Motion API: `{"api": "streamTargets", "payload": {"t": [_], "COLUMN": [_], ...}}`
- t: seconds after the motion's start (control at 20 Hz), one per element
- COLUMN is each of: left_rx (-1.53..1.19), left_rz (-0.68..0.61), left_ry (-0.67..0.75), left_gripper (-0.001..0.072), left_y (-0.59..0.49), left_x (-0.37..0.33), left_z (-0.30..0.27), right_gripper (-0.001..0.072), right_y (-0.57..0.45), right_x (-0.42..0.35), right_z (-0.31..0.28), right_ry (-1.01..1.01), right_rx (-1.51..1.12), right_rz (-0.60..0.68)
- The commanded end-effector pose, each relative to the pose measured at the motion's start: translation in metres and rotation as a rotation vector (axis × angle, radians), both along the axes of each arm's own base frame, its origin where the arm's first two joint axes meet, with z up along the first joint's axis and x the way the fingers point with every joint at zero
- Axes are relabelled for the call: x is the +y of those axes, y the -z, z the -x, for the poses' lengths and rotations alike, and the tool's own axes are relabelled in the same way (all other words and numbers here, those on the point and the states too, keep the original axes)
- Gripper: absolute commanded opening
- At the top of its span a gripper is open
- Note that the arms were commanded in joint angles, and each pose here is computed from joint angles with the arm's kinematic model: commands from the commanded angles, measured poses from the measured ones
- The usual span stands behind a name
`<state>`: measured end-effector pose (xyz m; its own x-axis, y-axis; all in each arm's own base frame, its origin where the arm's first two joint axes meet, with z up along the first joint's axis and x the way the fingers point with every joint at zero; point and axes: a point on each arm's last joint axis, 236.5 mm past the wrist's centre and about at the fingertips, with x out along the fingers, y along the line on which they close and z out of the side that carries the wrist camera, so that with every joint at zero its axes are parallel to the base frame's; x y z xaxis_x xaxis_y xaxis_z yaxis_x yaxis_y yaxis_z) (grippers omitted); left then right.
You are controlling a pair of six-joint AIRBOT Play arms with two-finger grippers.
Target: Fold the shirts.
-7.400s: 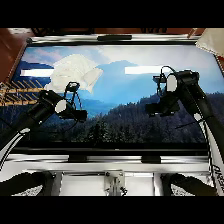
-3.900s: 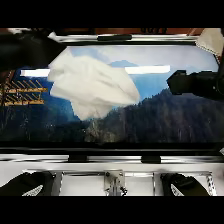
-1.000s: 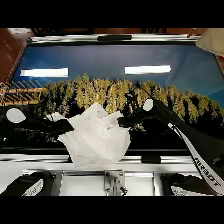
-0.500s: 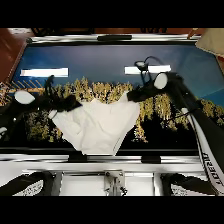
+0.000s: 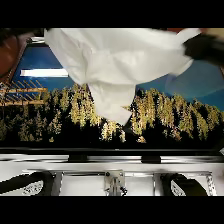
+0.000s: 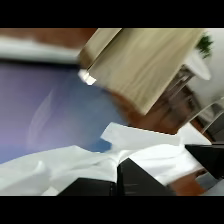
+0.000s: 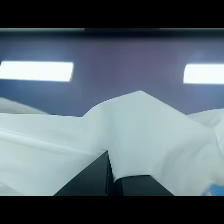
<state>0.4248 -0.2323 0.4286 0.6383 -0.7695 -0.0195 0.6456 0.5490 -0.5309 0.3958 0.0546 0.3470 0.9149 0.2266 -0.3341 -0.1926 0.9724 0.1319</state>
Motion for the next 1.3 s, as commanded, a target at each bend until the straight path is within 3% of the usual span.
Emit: {"api": "streamTargets", "payload": {"t": [0.0,0.2,0.3,0.5,0.7,0.75,0.8,0.85,0.9,0.95,1.0,1.1,1.25], "left_rx": [-0.167,0.148,0.365,0.736,0.933,0.963,0.984,1.01,1.024,1.032,1.041,1.044,1.058], "left_rz": [0.008,-0.242,-0.439,-0.82,-0.964,-0.963,-0.944,-0.904,-0.857,-0.793,-0.728,-0.641,-0.669], "left_ry": [0.032,0.144,0.163,0.14,0.066,0.038,0.002,-0.052,-0.07,-0.065,-0.052,-0.009,0.027], "left_gripper": [0.0044,0.0043,0.0044,0.0043,0.0043,0.0043,0.0044,0.0062,0.0248,0.0546,0.0694,0.0692,0.0691], "left_y": [-0.06,0.072,0.162,0.302,0.374,0.384,0.388,0.387,0.384,0.38,0.376,0.366,0.36], "left_x": [-0.004,-0.011,0.007,0.08,0.137,0.15,0.161,0.172,0.175,0.172,0.166,0.153,0.157], "left_z": [0.035,0.027,0.033,0.066,0.084,0.083,0.081,0.076,0.073,0.072,0.071,0.073,0.088], "right_gripper": [0.0056,0.0056,0.0057,0.0056,0.006,0.0241,0.0632,0.0658,0.0658,0.0658,0.0658,0.0658,0.0657], "right_y": [-0.104,-0.004,0.071,0.216,0.347,0.361,0.367,0.365,0.355,0.337,0.319,0.278,0.226], "right_x": [-0.006,0.012,0.044,0.135,0.214,0.227,0.239,0.246,0.249,0.246,0.237,0.2,0.109], "right_z": [0.088,0.132,0.149,0.176,0.217,0.224,0.227,0.227,0.217,0.201,0.18,0.128,0.053], "right_ry": [0.022,-0.053,-0.172,-0.374,-0.409,-0.436,-0.466,-0.497,-0.524,-0.539,-0.533,-0.45,-0.207], "right_rx": [-0.283,0.165,0.452,0.783,0.959,0.974,0.987,0.995,0.969,0.919,0.868,0.756,0.606], "right_rz": [-0.041,-0.039,-0.12,-0.265,-0.259,-0.227,-0.214,-0.206,-0.19,-0.174,-0.152,-0.108,-0.078]}}
